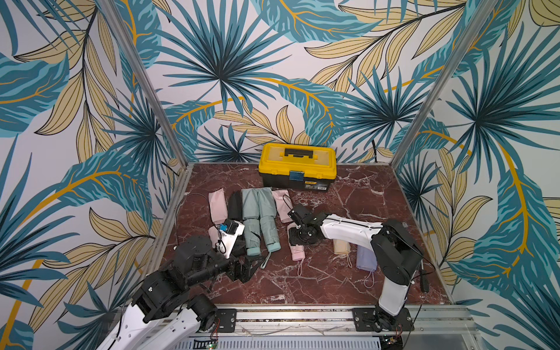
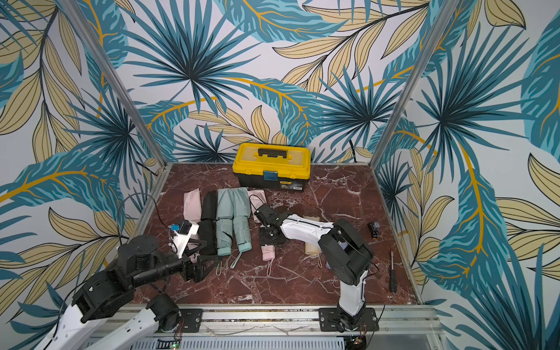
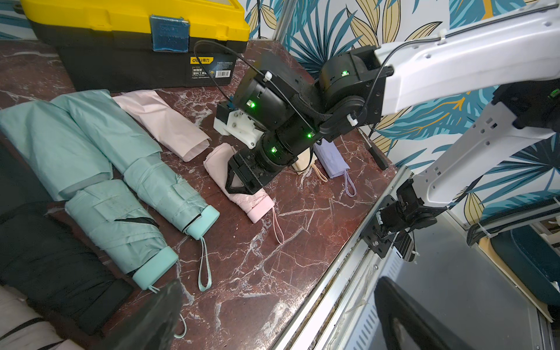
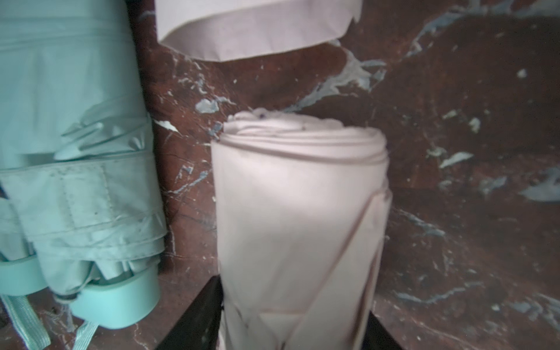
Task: Take umbrellas out of sleeves
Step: Move the umbrella to the center of the board.
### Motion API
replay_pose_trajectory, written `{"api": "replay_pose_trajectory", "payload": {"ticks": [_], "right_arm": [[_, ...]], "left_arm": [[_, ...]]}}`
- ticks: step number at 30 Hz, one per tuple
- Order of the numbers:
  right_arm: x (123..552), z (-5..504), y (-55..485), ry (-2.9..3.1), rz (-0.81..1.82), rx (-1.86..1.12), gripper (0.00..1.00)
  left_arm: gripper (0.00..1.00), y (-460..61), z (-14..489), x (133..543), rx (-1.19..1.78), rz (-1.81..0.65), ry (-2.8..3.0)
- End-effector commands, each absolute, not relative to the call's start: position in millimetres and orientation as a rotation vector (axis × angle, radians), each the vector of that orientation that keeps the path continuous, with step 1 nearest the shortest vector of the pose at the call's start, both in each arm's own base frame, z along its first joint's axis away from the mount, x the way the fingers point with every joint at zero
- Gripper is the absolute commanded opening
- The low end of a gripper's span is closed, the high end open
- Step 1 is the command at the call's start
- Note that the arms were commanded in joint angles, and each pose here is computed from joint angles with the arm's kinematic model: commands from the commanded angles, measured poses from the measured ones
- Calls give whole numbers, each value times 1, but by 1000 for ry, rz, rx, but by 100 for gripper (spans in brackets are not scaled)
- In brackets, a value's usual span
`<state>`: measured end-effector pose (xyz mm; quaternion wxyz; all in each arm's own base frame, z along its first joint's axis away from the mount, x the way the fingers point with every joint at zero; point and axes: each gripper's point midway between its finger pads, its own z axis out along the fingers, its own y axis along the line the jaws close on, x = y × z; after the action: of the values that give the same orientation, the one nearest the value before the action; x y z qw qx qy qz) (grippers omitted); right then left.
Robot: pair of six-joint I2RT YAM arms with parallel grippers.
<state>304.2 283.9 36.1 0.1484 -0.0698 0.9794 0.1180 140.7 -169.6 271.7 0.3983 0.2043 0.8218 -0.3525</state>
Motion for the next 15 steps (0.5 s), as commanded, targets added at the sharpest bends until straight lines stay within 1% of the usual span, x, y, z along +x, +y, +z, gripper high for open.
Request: {"api": "replay_pose_trajectory", "payload": {"ticks": [1,7,12,15], "right_arm": [[307,37,295,2784,413,-254,56],[313,37,313,2760,539,-308,55],[323,34,306,2761,524,-229,54],[327,31,301,2764,511,-183,50]], "left_arm": [[100,-168,278,140,509,-894,2066],[100,-168,276,141,504,-887,2073],[100,-168,275,142,503,-884,2077],[100,-168,275,142,501,-882,2079]]}}
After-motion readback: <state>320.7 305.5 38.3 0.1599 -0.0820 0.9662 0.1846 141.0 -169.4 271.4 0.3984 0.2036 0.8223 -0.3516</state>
